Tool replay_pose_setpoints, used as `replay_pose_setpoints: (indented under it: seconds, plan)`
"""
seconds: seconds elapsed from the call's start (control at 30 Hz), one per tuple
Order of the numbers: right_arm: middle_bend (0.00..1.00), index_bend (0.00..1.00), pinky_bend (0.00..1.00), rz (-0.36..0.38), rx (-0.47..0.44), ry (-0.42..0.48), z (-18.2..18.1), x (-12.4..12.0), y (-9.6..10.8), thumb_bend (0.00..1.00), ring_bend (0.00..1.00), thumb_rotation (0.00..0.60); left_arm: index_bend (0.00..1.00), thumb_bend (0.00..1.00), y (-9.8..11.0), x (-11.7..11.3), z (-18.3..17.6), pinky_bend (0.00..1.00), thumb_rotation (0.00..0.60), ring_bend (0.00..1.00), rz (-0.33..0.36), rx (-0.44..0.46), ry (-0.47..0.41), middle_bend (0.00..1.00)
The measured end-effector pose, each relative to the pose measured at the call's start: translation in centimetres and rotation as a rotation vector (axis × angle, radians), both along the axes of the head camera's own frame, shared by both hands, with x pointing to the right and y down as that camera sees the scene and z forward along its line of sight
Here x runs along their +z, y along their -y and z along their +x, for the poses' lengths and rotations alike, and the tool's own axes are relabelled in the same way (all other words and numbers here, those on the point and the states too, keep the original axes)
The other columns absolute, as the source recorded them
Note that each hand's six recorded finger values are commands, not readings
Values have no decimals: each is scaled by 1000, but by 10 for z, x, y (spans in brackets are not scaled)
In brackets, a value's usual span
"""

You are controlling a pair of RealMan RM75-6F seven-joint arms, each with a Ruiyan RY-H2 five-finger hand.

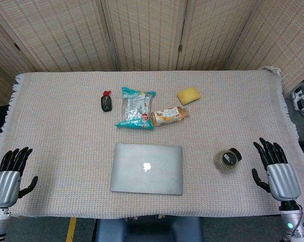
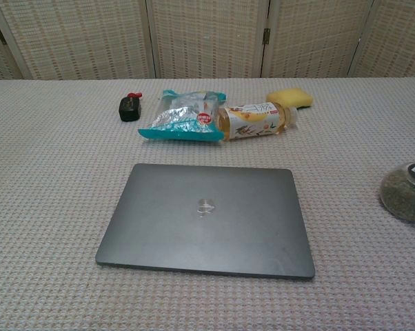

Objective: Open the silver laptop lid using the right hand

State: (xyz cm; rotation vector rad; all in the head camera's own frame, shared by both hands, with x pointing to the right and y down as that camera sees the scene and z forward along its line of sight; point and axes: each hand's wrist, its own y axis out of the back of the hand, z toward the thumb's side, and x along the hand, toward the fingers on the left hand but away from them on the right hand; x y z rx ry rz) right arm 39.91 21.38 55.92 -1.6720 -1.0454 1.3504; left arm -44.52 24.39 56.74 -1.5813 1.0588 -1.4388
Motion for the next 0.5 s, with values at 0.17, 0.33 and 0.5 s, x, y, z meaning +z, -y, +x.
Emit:
replay_pose_setpoints:
  seconds: [0.17,0.33,0.5]
  plan:
    - [35,0,0,-12,-6,6,-1,2,-2,501,50,600,106,408,-1,3,1,0,600,48,-9,3,-4,117]
    - [35,0,0,-25,-30,19,-5,2,-3,501,45,600,107,408,-2,4,2,0,600,51,-11,12,-15,117]
    - [35,0,0,-44,-91,43,-18,4,-3,501,44,600,111,408,-3,5,4,0,600,59,-16,35,-36,117]
